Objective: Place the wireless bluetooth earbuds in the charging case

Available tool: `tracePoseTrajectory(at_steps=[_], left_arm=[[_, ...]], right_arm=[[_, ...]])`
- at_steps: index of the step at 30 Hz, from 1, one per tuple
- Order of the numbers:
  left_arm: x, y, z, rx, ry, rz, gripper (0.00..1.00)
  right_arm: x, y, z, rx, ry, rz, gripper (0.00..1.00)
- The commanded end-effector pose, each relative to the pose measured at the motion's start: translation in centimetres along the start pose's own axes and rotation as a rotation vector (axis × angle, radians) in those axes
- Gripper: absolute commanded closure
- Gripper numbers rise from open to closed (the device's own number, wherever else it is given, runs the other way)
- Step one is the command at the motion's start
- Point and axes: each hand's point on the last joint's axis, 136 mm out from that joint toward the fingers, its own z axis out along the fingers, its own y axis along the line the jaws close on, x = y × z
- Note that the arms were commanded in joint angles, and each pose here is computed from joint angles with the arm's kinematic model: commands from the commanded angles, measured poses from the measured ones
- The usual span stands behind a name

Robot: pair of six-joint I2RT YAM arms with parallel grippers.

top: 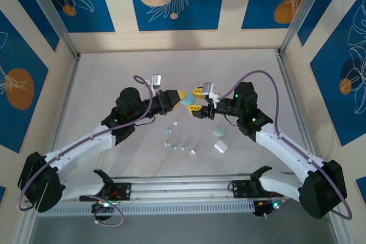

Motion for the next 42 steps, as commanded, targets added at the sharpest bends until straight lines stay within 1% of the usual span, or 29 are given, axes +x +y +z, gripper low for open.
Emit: tracePoseTrajectory(at_steps=[1,4,13,16,18,20,21,22,23,25,27,30,32,34,36,38,40,42], left_arm=[[-0.2,-2.3,0.1,0.058,0.015,0.03,1.0],[-0.2,-2.3,0.2,0.058,0.019,0.03,1.0],[-0.1,-2.0,0.2,0.045,0.021,0.019,1.0],[-0.1,-2.0,0.2,0.046,0.023,0.017,1.0],[-0.1,-2.0,0.1,0.045,0.019,0.02,1.0],[-0.2,-1.9,0.1,0.043,0.018,0.026,0.97],[-0.1,-1.9,0.1,0.041,0.021,0.031,0.96],[-0.1,-1.8,0.1,0.037,0.021,0.037,0.92],[-0.1,-1.8,0.1,0.037,0.021,0.05,0.82],[-0.2,-1.9,0.1,0.04,0.017,0.086,0.53],[-0.4,-2.3,-0.2,0.045,0.006,0.152,0.47],[-0.9,-3.3,-1.1,0.033,-0.016,0.33,0.29],[-1.0,-3.7,-2.3,-0.006,-0.03,0.508,0.21],[-0.3,-4.1,-3.3,-0.021,0.0,0.718,0.17],[1.1,-3.9,-4.1,-0.006,0.062,0.892,0.16],[2.6,-3.7,-4.7,0.025,0.132,1.028,0.18],[4.0,-3.8,-5.1,0.091,0.181,1.125,0.23],[5.0,-4.3,-5.3,0.164,0.202,1.192,0.24]], right_arm=[[-1.8,-0.2,-0.5,0.001,-0.044,-0.022,0.49],[-2.0,-0.1,-0.5,-0.003,-0.049,-0.017,0.47],[-2.2,-0.1,-0.6,0.003,-0.058,-0.028,0.48],[-2.2,-0.1,-0.6,0.001,-0.058,-0.028,0.53],[-2.3,0.1,-0.7,-0.008,-0.06,-0.025,0.6],[-2.5,0.4,-0.7,-0.032,-0.061,-0.015,0.64],[-2.6,0.6,-0.8,-0.049,-0.06,-0.009,0.65],[-2.7,0.8,-0.8,-0.066,-0.056,0.004,0.67],[-2.8,1.1,-0.8,-0.086,-0.051,0.018,0.67],[-2.8,1.4,-0.8,-0.116,-0.034,0.051,0.67],[-2.6,1.5,-0.8,-0.142,-0.013,0.094,0.67],[-2.6,1.3,-1.0,-0.175,0.009,0.181,0.68],[-2.8,1.2,-1.3,-0.207,0.014,0.239,0.68],[-3.2,1.3,-1.6,-0.236,0.019,0.279,0.68],[-3.7,1.6,-2.0,-0.272,0.018,0.299,0.68],[-4.1,1.7,-2.3,-0.302,0.013,0.311,0.68],[-4.5,1.9,-2.5,-0.332,0.005,0.317,0.68],[-5.0,2.2,-2.5,-0.352,-0.002,0.31,0.68]])
